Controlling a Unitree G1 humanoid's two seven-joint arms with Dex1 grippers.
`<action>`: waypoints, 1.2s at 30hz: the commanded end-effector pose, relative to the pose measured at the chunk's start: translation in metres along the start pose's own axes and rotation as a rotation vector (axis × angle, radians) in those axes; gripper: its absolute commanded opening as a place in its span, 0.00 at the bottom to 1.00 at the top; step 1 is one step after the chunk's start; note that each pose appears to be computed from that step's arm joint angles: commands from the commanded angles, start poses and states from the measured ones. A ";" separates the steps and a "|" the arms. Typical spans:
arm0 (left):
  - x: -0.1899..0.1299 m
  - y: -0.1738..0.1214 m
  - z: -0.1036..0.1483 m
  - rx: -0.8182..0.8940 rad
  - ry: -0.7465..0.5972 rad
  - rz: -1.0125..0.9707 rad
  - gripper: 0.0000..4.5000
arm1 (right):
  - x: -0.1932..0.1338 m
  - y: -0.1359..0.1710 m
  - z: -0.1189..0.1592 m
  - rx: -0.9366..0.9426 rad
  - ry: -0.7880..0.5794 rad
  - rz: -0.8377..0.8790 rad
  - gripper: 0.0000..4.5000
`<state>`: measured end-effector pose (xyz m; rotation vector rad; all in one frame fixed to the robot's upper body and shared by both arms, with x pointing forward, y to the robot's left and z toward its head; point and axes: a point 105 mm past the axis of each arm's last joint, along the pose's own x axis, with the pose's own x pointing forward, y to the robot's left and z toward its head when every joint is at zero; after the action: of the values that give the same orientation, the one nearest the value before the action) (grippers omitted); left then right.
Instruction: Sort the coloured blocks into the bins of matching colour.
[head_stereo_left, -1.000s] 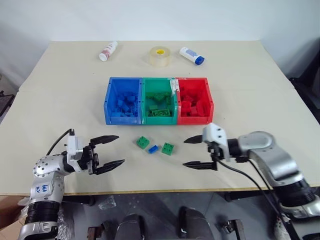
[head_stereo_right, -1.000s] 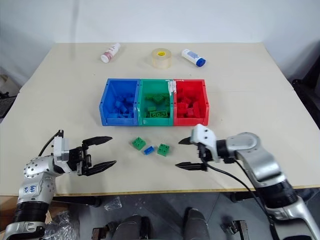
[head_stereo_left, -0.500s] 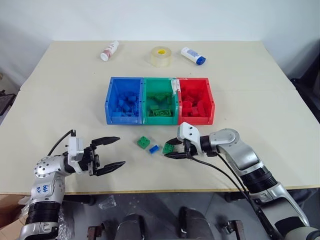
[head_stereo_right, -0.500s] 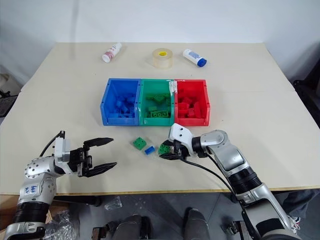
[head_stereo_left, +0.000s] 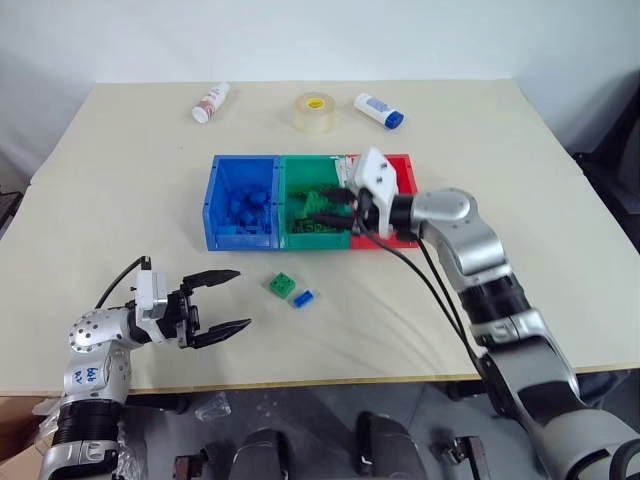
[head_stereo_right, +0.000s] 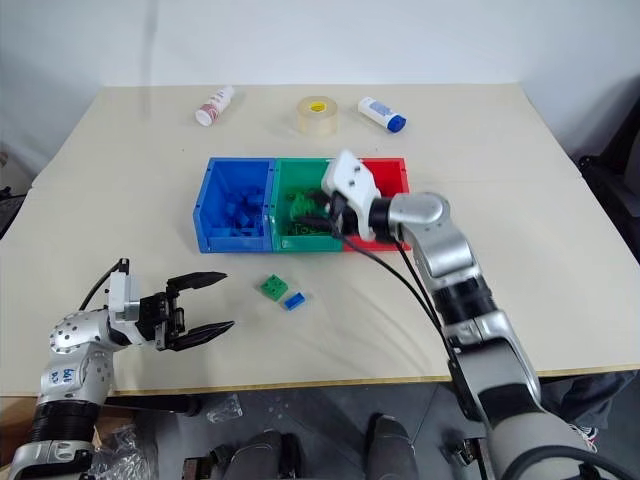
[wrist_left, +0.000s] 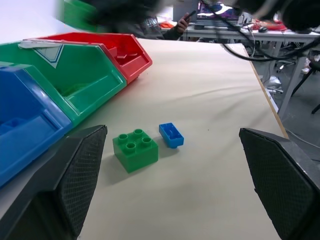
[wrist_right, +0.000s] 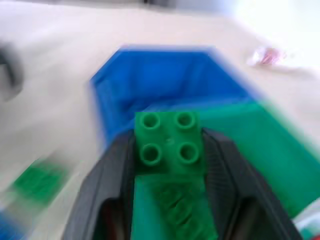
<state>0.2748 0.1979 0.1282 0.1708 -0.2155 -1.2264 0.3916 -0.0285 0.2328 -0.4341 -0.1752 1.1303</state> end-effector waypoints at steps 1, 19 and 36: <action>0.002 0.003 0.002 0.020 -0.009 0.004 1.00 | 0.001 -0.012 0.000 -0.039 -0.014 -0.043 0.63; -0.049 -0.023 0.007 0.019 0.099 0.179 1.00 | -0.123 0.063 -0.040 0.043 0.114 0.431 0.99; -0.006 -0.065 0.029 0.011 0.137 0.086 1.00 | -0.149 0.061 -0.046 0.100 0.114 0.362 0.99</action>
<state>0.2049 0.1944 0.1353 0.2368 -0.0883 -1.1075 0.2984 -0.1524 0.1668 -0.4448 0.1167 1.4545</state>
